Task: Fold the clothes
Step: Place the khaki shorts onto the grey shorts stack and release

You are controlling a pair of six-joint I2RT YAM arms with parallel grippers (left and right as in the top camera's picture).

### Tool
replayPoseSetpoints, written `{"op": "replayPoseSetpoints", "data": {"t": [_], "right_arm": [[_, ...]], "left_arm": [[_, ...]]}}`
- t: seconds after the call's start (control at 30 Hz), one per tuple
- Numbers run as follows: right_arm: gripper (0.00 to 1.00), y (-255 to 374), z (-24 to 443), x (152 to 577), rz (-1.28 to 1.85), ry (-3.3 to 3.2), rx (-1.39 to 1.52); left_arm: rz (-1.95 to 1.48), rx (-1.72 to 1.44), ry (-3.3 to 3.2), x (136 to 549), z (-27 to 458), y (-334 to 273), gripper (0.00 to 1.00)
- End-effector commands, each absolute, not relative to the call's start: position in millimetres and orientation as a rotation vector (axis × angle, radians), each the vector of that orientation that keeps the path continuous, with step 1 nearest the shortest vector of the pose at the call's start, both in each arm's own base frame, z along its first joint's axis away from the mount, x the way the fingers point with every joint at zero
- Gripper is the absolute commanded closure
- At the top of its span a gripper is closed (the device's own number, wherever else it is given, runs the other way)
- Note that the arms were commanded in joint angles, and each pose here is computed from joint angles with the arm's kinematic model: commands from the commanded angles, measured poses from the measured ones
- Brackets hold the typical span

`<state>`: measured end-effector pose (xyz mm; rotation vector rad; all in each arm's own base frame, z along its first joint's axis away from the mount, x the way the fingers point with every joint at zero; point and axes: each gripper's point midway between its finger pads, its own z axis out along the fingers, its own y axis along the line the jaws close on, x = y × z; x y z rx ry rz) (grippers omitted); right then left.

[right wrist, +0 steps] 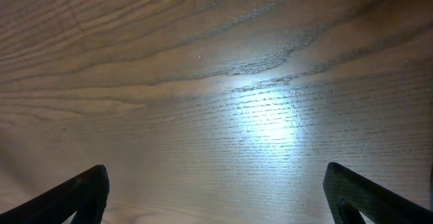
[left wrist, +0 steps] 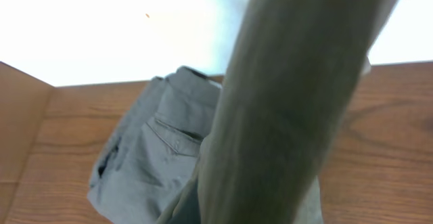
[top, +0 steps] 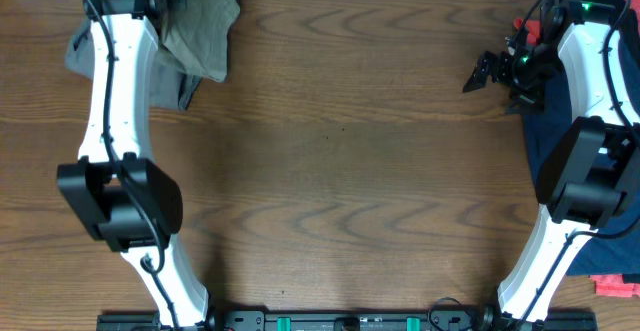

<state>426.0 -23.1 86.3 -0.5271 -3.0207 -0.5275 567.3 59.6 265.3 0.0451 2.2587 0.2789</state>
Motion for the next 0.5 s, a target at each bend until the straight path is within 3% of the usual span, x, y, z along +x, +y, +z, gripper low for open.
{"op": "replayPoseSetpoints", "data": {"t": [0.0,0.47], "right_arm": [[0.01,-24,84,425,-0.526,-3.010,-0.545],[0.01,-23,84,425,-0.525,-3.010,-0.544]], "left_arm": [[0.296,0.008,2.190,558,303,65,0.94],[0.296,-0.032,2.262,566,265,79,0.94]]}}
